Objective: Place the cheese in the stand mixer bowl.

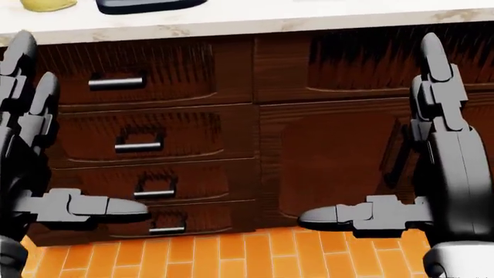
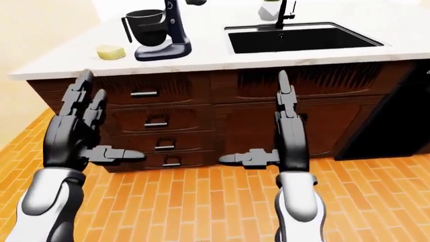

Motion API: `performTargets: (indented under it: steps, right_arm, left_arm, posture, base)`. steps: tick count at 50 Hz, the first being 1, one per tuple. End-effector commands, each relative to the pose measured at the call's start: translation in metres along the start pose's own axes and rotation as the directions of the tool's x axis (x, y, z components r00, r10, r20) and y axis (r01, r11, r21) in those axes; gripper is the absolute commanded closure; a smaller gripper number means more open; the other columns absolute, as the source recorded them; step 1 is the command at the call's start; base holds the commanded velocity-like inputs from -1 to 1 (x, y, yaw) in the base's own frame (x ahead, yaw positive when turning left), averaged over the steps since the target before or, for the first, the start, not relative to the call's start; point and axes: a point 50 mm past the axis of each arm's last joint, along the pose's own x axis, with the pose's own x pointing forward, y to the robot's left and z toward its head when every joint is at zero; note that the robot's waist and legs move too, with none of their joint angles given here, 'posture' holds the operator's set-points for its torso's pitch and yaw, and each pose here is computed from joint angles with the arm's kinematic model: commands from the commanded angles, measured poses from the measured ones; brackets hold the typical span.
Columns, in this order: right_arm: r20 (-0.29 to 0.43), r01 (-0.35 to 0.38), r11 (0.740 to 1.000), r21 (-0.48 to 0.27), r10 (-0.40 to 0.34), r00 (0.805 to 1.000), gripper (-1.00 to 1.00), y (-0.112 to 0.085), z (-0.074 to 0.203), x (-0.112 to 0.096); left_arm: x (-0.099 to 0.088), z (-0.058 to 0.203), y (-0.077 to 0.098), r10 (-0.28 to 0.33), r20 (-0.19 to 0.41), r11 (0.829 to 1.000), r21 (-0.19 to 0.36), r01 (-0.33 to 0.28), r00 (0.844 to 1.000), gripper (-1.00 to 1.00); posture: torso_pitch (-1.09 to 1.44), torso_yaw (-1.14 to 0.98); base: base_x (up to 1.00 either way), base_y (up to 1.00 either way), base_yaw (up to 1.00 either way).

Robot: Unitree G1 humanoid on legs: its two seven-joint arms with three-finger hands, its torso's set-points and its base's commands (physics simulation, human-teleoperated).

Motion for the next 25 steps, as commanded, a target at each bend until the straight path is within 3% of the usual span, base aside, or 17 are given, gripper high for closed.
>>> performTargets:
  steps: [1,25]
  right_arm:
    - [0.064,0.012,1.0,-0.007,-0.012,0.998,-1.0,-0.0026,0.0106,-0.0009]
    - [0.072,0.023,1.0,-0.015,-0.022,0.997,-1.0,-0.0023,0.0128,-0.0009]
  left_arm:
    - [-0.0001,0.0115,0.0006,0.007,0.067,1.0,0.007,-0.008,0.998,-1.0]
    - [0.001,0.0124,0.0042,0.023,0.075,1.0,0.009,-0.024,0.997,-1.0]
  posture:
    - [0.0,0.0]
    - [0.0,0.0]
  base:
    - [0.0,0.12,0.0]
    - [0.0,0.17,0.0]
